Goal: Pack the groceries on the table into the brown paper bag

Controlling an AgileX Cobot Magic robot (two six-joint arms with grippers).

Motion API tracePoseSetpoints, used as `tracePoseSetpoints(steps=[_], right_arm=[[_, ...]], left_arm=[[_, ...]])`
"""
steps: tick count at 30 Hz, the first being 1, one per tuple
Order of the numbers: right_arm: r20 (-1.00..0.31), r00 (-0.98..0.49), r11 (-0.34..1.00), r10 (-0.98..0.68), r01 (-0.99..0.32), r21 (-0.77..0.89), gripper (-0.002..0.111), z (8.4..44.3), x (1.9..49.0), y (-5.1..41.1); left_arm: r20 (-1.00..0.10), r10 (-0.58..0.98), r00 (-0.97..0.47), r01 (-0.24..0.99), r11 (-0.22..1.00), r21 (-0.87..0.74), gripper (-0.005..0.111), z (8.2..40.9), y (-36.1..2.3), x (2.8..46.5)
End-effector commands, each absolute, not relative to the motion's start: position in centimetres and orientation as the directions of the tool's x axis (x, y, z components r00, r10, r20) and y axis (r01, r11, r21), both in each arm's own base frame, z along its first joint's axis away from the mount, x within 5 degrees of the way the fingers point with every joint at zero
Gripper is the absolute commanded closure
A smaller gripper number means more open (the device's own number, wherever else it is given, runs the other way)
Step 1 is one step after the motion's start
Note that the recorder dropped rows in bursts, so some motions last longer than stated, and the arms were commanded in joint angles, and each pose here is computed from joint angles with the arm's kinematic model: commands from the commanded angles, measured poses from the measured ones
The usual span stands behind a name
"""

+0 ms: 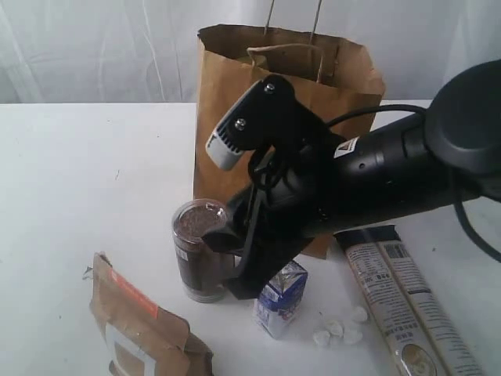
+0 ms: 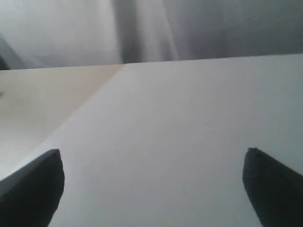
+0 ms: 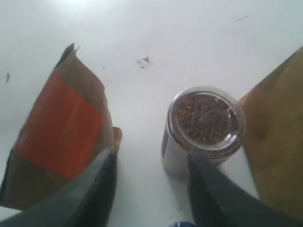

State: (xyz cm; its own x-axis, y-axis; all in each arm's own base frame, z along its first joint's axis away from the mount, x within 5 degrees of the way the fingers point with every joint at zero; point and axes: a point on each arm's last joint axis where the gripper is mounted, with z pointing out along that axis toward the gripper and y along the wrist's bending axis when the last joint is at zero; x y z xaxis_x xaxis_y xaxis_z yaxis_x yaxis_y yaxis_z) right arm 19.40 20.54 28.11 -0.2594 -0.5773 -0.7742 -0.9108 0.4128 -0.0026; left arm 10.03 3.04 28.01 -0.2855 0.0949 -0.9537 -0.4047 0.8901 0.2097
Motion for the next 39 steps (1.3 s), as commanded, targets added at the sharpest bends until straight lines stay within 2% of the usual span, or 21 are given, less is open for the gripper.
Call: tracePoseSetpoints(steps=[1,5,8,9,13,15,20,23,25,27,29,30,33,35,36,37,38,39], right_arm=[[-0.797,-0.226,0.416,-0.56,-0.909,-0.035,0.05,28.5,19.2,21.1],[-0.802,-0.227,0.425,-0.553,-0.904,-0.037,0.047,28.6,19.3,21.2],[-0.801,-0.229,0.427,-0.553,-0.903,-0.037,0.047,28.4,19.4,21.2],[-0.801,-0.23,0.428,-0.552,-0.903,-0.036,0.047,28.5,19.4,21.2],[-0.798,-0.258,0.439,-0.544,-0.899,-0.009,0.047,28.4,19.3,21.2],[-0.798,-0.265,0.442,-0.542,-0.897,-0.002,0.047,28.4,19.3,21.2],[-0.799,-0.269,0.446,-0.538,-0.895,0.001,0.047,28.4,19.3,21.2],[-0.798,-0.294,0.46,-0.526,-0.887,0.023,0.047,28.4,19.3,21.2],[-0.796,-0.322,0.475,-0.512,-0.878,0.049,0.047,28.4,19.3,21.2],[-0.793,-0.341,0.484,-0.504,-0.873,0.068,0.047,28.4,19.3,21.2],[-0.788,-0.354,0.483,-0.504,-0.872,0.083,0.047,28.3,19.2,21.2],[-0.786,-0.357,0.482,-0.505,-0.872,0.087,0.047,28.3,19.1,21.2],[-0.777,-0.362,0.47,-0.515,-0.877,0.097,0.047,28.2,19.0,21.2],[-0.775,-0.365,0.469,-0.517,-0.878,0.101,0.047,28.2,18.9,21.2],[-0.774,-0.365,0.467,-0.518,-0.878,0.102,0.047,28.2,18.9,21.2],[-0.774,-0.365,0.467,-0.518,-0.878,0.102,0.047,28.2,18.9,21.2],[-0.774,-0.365,0.467,-0.518,-0.878,0.102,0.047,28.2,18.9,21.2],[-0.773,-0.366,0.466,-0.519,-0.879,0.103,0.047,28.2,18.9,21.2]], left_arm=[[-0.985,-0.063,-0.158,-0.066,0.996,-0.053,0.002,28.4,-0.5,11.1],[-0.965,-0.217,-0.15,0.113,0.965,-0.235,0.002,28.8,-2.4,11.1],[-0.95,-0.268,-0.158,0.116,0.951,-0.287,0.003,28.8,-2.5,11.1],[-0.953,-0.257,-0.159,0.113,0.955,-0.276,0.004,28.8,-2.4,11.1],[-0.996,0.054,-0.064,0.157,0.987,0.043,0.012,29.6,-2.5,11.2],[-0.994,0.104,-0.022,0.197,0.975,0.098,0.017,30.2,-2.8,11.1],[-0.994,0.107,0.018,0.378,0.92,0.106,0.029,30.8,-4.5,10.6],[-0.998,0.07,0.003,0.416,0.907,0.065,0.036,30.8,-4.8,10.4],[-0.997,0.079,0.014,0.432,0.899,0.077,0.049,31.0,-5.0,10.4],[-0.999,0.034,-0.008,0.428,0.903,0.027,0.07,31.0,-4.9,10.4],[-0.996,-0.068,-0.056,0.39,0.917,-0.084,0.099,30.9,-4.6,10.5],[-0.989,-0.124,-0.081,0.35,0.925,-0.145,0.106,30.9,-4.3,10.7],[-0.929,-0.341,-0.146,0.161,0.918,-0.362,0.106,30.4,-2.9,11.0],[-0.896,-0.412,-0.165,0.123,0.893,-0.433,0.107,30.0,-2.7,11.1],[-0.908,-0.388,-0.159,0.137,0.902,-0.409,0.107,29.8,-2.8,11.1],[-0.956,-0.265,-0.129,0.191,0.939,-0.286,0.107,29.6,-3.1,11.1],[-0.998,0.052,-0.031,0.289,0.956,0.041,0.107,29.1,-3.7,10.9],[-0.979,0.203,0.022,0.319,0.927,0.199,0.107,28.8,-3.9,10.8]])
